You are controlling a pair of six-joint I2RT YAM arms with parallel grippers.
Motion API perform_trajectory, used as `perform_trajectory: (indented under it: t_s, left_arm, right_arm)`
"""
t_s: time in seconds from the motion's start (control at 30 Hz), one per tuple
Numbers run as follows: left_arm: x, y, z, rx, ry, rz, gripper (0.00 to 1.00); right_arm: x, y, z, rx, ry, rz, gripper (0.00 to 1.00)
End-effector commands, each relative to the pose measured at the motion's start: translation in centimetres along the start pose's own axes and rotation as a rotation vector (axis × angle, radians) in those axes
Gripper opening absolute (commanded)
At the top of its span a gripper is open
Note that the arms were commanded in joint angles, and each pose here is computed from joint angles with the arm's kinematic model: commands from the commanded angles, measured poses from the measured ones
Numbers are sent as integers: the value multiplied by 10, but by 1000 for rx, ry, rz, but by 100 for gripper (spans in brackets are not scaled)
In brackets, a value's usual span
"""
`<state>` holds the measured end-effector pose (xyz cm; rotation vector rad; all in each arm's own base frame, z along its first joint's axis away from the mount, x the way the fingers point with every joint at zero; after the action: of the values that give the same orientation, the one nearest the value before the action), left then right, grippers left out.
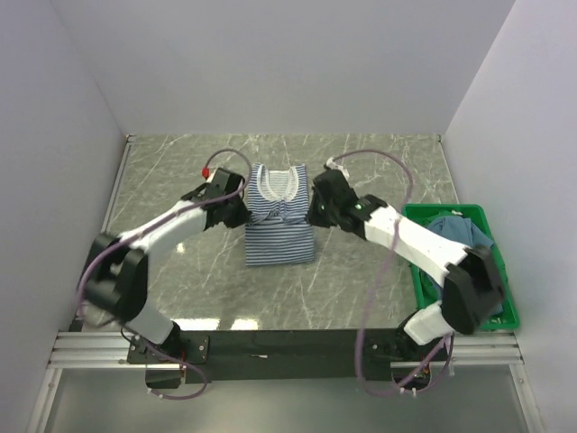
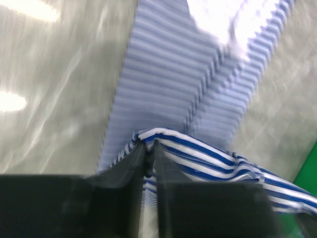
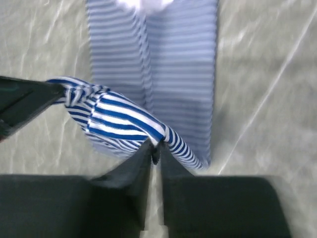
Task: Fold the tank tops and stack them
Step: Fold the tank top
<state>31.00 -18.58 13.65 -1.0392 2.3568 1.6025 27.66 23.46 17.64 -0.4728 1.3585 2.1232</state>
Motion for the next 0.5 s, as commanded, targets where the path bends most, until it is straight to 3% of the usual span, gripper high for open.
perform_trajectory:
  t_s: [0.0, 0.07, 0.1, 0.17, 0.2, 0.27, 0.47]
  left_arm:
    - [-36, -46, -13, 54, -58, -72, 23]
    - [-51, -70, -21, 76, -63, -86, 37]
    - [-59, -76, -18, 62, -64, -92, 53]
    - [-77, -75, -29, 98, -53, -122, 60]
    - [-81, -72, -28, 96, -39, -135, 70]
    - [-86, -55, -31, 104, -11, -158, 72]
    - [-67, -18, -20, 83, 52, -160, 56]
  right_arm:
    - [-40, -38, 14, -51, 33, -41, 24]
    - [-50, -54, 11, -44, 33, -43, 37]
    - [-55, -65, 13, -49, 32, -41, 46]
    - [-65, -67, 11, -46, 25, -56, 52]
    - [-68, -66, 10, -49, 20, -69, 59]
    - [-70, -63, 7, -44, 23, -76, 60]
    - [-56, -49, 2, -21, 58, -83, 54]
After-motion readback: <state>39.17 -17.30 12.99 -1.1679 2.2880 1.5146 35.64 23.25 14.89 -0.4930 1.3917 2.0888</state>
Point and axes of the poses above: each gripper's point midway between its finger pads, its own y axis back along the fingers, its own z axis along the line the jaws close on, x = y × z, the point moved 4 cm from there along y, back along the fingers, and after that the axes turned 3 degrees about -y, right-handed, at the moved point
